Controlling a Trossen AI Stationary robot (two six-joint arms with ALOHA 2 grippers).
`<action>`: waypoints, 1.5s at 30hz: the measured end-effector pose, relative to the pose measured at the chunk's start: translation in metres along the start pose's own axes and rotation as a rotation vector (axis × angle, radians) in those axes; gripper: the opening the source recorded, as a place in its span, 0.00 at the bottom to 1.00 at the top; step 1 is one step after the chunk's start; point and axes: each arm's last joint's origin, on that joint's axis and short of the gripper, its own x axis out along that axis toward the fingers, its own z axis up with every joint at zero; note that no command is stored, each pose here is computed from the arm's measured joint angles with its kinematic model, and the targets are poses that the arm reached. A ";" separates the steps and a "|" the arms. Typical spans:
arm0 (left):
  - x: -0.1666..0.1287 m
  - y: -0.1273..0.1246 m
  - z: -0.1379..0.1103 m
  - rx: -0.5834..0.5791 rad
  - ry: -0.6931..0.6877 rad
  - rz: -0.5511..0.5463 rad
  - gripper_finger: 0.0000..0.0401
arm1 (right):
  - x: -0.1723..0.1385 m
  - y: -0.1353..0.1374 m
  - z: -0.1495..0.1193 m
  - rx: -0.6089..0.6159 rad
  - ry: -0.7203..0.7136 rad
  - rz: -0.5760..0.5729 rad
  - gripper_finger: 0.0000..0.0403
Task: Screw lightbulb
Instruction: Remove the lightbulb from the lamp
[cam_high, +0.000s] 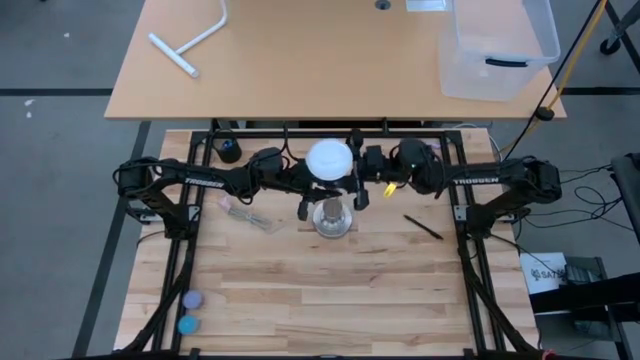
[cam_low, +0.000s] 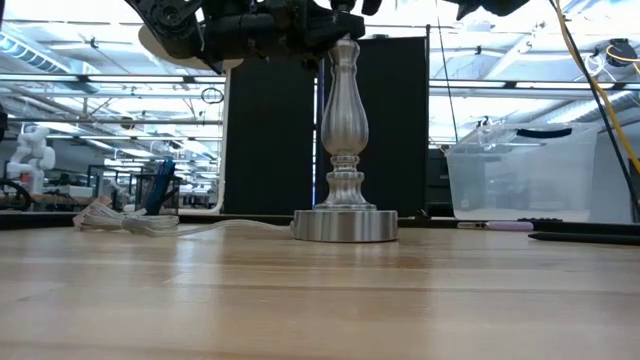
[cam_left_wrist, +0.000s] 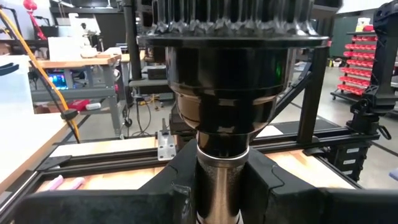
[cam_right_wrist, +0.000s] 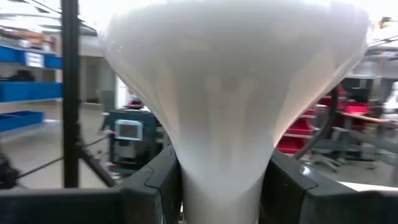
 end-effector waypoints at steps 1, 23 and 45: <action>0.000 0.000 0.000 -0.001 0.000 0.000 0.18 | -0.001 -0.003 0.000 0.005 0.000 0.019 0.38; 0.000 -0.001 0.000 0.016 0.008 -0.035 0.18 | -0.008 -0.023 0.006 0.037 -0.078 0.160 0.38; 0.000 -0.001 0.000 0.017 0.013 -0.029 0.18 | -0.006 -0.016 0.013 -0.038 -0.043 0.191 0.88</action>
